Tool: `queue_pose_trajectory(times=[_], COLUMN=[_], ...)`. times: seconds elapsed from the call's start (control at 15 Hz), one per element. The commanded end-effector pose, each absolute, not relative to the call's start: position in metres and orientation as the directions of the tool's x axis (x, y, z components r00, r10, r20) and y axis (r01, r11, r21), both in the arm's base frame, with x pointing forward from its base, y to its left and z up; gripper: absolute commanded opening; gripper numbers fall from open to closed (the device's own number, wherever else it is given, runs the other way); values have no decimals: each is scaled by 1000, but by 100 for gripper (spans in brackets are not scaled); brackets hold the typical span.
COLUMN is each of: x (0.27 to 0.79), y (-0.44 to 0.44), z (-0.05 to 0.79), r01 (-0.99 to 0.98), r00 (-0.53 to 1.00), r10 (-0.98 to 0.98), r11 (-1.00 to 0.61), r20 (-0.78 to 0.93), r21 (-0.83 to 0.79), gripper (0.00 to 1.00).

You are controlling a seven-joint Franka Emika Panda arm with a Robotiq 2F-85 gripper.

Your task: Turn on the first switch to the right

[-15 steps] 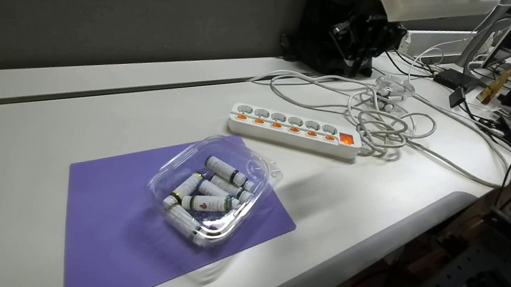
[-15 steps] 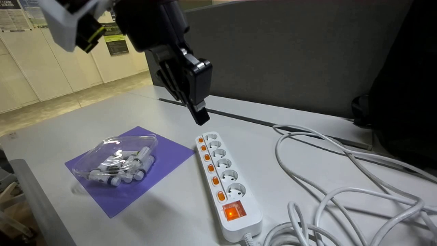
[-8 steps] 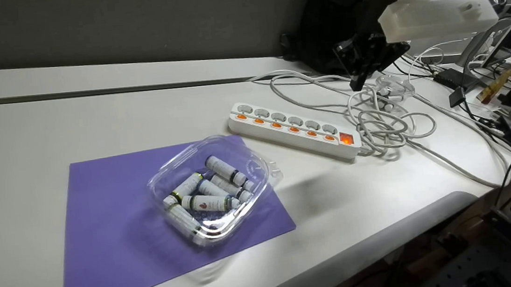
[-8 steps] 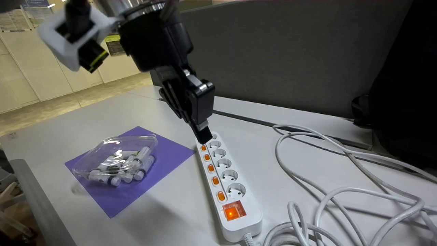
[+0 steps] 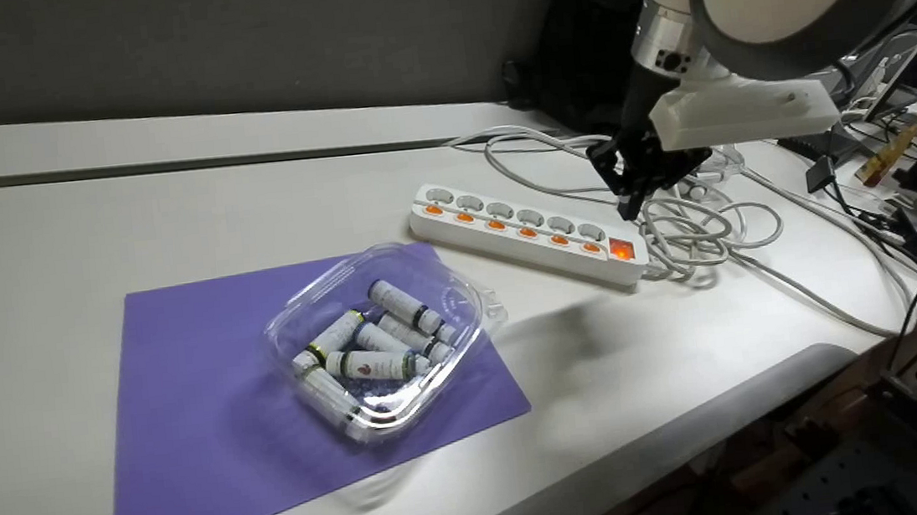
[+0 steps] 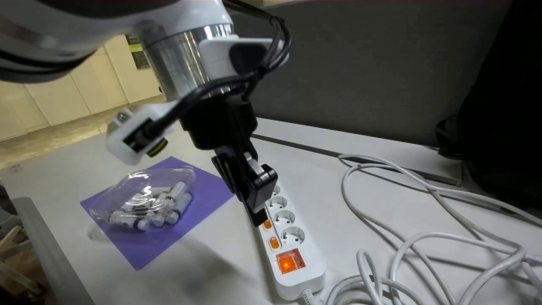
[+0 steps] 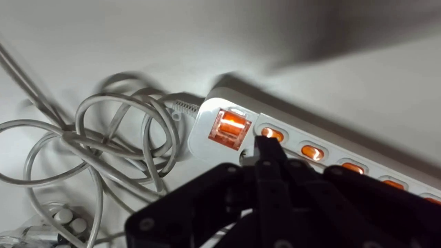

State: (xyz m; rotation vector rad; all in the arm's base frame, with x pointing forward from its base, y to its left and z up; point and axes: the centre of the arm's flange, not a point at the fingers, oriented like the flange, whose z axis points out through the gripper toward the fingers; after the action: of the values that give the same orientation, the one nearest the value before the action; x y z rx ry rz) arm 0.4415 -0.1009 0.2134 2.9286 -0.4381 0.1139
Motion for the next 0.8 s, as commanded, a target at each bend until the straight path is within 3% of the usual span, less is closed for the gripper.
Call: queue_pose_trajectory(times=[0.0, 0.73], x=[464, 482], y=[-108, -103], z=[187, 150], r01=[-353, -402], r00=[933, 913], r10=[-339, -392], r11=[-926, -911], r20=[120, 110], r21=[130, 89], gripper=[0, 0])
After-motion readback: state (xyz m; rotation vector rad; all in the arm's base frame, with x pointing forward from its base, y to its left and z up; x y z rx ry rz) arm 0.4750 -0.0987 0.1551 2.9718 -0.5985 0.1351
